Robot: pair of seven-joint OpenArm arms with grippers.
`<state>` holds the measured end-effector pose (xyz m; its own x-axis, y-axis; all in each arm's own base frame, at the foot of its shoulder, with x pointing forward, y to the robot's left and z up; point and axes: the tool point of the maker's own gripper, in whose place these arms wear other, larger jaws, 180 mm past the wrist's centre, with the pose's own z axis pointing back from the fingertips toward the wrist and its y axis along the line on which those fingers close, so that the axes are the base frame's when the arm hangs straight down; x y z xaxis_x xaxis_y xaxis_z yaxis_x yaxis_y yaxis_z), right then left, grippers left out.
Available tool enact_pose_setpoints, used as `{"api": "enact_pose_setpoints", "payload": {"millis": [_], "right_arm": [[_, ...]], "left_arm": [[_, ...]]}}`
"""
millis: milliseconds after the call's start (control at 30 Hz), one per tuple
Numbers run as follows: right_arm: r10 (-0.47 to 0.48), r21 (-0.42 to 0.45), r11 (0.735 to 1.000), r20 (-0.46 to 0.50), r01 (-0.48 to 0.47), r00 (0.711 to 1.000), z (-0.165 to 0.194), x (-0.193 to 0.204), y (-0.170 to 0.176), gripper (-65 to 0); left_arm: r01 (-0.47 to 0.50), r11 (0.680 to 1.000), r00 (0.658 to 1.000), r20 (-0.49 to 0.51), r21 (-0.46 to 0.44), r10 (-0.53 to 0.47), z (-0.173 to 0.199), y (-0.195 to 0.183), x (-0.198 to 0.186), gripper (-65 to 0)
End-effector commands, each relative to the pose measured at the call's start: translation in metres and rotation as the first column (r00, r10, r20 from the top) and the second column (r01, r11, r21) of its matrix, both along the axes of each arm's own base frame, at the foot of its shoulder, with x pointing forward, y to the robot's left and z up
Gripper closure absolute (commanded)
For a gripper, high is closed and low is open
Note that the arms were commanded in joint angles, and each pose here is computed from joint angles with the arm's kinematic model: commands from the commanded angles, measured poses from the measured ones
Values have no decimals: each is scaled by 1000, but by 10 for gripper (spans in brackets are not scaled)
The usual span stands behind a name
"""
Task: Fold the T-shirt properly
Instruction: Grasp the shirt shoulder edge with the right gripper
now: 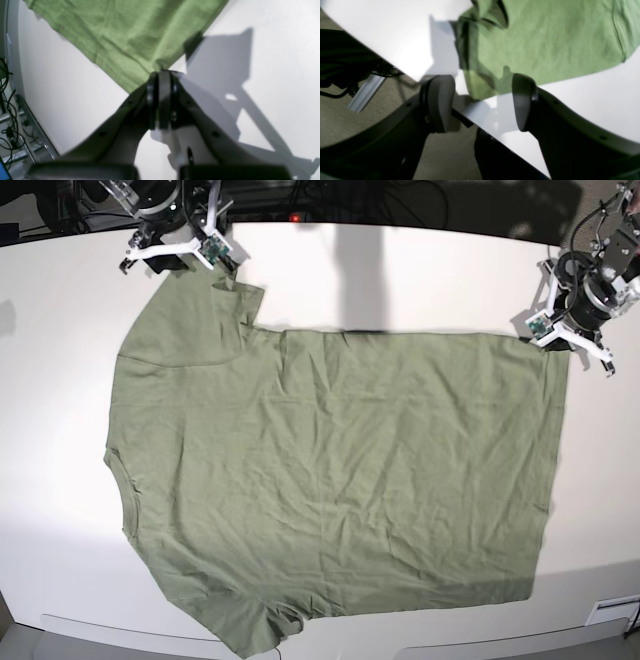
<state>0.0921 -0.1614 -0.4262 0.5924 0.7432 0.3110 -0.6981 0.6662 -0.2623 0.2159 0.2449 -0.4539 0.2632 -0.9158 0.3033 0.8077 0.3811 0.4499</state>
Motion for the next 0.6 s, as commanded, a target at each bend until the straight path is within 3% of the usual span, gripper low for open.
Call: {"api": "enact_pose_setpoints", "payload": {"millis": [0, 167, 400, 567], "right_arm": [[14, 7, 1000, 8, -14, 1000, 4, 1, 2, -377], [5, -27, 1000, -22, -6, 1000, -5, -5, -8, -377], [-59, -163, 986, -77, 46, 995, -29, -7, -46, -377], [-45, -162, 986, -95, 29, 994, -31, -11, -43, -377]], "left_arm": [[11, 1000, 999, -30, 8, -11, -2, 3, -6, 0], [11, 1000, 999, -30, 7, -11, -2, 3, -6, 0], [10, 1000, 999, -32, 11, -9, -2, 4, -6, 0], [10, 1000, 999, -32, 11, -9, -2, 4, -6, 0]]}}
